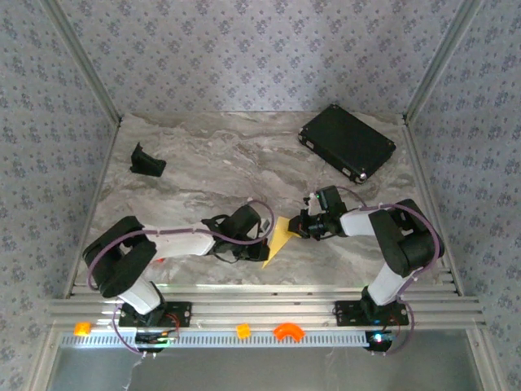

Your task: Fold a paper plane with a square sheet of paper (pick it up from the middle)

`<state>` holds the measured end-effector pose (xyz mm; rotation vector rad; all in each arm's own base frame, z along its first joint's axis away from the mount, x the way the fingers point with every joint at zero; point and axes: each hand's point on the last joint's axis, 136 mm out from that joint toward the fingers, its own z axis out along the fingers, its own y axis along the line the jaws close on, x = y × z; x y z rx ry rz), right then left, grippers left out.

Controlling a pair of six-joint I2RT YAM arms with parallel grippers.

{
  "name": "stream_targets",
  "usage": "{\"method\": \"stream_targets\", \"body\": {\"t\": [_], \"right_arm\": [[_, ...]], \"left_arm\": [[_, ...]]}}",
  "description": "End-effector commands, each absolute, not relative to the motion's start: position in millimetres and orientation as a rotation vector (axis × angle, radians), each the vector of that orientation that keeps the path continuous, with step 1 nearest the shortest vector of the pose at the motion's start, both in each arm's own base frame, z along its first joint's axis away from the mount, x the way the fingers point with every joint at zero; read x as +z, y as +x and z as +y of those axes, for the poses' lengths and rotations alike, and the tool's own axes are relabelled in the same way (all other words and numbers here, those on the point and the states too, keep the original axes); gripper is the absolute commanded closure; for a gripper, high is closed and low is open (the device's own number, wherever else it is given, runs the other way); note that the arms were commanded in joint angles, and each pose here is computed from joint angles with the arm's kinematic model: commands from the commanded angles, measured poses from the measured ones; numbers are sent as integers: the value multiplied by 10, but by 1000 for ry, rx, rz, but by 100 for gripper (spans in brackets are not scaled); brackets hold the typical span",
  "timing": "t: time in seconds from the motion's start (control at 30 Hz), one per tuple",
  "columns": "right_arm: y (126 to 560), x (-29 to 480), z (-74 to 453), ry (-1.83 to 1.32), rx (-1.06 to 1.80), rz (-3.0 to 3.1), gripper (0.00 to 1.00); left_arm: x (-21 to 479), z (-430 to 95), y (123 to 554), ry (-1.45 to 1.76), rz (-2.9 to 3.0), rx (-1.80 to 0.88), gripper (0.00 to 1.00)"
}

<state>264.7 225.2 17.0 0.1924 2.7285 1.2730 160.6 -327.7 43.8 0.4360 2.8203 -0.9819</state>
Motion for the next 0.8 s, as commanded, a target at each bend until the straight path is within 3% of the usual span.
{"method": "stream_targets", "body": {"t": [0.0,0.3,0.77], "right_arm": [[2427,-256,1946,342,1048,2882,100],[2444,-243,1968,336,1070,2870,100],[2436,-241,1983,316,1097,2863,100]], "left_arm": [[724,-3522,1642,469,2745,-1104,100],[327,-3720,1559,482,2869,-1094,100],[147,-3147,1254,383,2927,-1035,98]]}}
